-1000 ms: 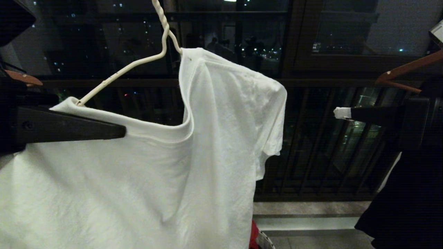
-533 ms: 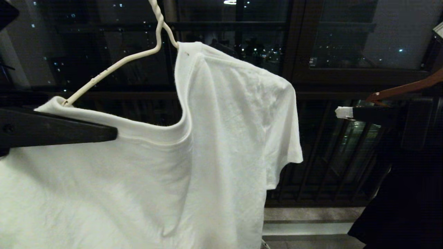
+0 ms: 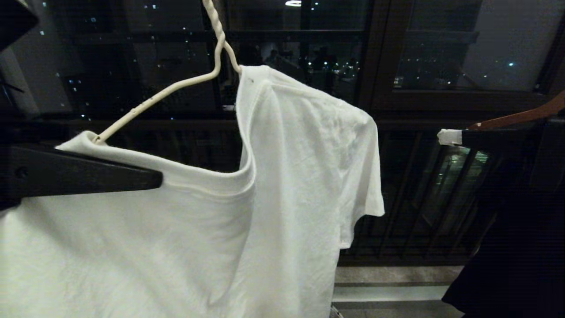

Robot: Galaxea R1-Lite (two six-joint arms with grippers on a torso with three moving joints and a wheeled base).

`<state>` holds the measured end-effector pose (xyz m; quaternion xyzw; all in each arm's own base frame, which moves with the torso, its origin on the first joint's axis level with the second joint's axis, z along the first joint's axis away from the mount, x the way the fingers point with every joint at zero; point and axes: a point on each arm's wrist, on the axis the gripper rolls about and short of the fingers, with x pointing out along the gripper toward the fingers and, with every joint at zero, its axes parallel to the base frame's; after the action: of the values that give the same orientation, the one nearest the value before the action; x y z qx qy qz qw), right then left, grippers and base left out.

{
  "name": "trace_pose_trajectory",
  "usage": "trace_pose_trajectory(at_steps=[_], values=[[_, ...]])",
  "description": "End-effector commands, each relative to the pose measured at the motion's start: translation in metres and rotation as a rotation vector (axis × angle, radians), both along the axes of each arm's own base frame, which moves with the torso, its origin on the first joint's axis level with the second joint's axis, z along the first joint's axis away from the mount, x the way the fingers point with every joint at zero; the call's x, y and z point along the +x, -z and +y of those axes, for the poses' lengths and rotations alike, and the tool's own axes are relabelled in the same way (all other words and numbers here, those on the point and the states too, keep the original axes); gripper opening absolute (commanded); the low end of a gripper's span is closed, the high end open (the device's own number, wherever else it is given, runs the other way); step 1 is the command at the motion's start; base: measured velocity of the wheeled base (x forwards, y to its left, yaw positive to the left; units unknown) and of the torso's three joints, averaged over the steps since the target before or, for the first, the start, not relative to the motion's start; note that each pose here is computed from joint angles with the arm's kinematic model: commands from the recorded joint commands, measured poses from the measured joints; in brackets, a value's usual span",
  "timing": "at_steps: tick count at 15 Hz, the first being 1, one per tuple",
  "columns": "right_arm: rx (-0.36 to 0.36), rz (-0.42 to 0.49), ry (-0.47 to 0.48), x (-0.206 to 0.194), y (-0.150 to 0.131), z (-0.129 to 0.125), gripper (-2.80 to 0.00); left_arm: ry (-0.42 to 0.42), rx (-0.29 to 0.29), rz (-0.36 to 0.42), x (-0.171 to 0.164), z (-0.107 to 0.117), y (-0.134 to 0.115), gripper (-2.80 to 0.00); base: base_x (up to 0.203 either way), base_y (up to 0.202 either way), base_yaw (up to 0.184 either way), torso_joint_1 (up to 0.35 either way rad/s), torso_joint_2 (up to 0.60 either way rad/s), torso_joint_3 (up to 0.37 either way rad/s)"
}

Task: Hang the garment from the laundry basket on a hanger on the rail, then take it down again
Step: Hang the clothes rack on the clothesline

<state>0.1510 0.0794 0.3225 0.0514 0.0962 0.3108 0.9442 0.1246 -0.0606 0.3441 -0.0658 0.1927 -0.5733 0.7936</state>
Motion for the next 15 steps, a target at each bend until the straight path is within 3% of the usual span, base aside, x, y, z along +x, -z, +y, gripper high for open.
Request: trace_pose_trajectory(at_steps=[1, 4, 9, 15], values=[[0.015, -0.021, 0.001, 0.0, -0.003, 0.0, -2.8, -0.019, -0.002, 0.004, 0.002, -0.01, 0.0, -2.8, 0.0, 0.0, 0.0, 0.0, 0.0, 0.0], [0.022, -0.036, 0.003, 0.0, -0.005, 0.0, -2.8, -0.039, -0.055, -0.002, 0.009, -0.014, -0.001, -2.8, 0.0, 0.0, 0.0, 0.0, 0.0, 0.0], [0.03, -0.054, 0.015, 0.001, -0.007, 0.0, -2.8, -0.03, -0.072, -0.044, 0.015, -0.019, -0.016, -2.8, 0.0, 0.0, 0.0, 0.0, 0.0, 0.0], [0.034, -0.062, 0.025, -0.001, -0.009, -0.001, -2.8, -0.095, -0.029, -0.049, 0.034, -0.042, -0.018, -2.8, 0.0, 0.0, 0.0, 0.0, 0.0, 0.0]])
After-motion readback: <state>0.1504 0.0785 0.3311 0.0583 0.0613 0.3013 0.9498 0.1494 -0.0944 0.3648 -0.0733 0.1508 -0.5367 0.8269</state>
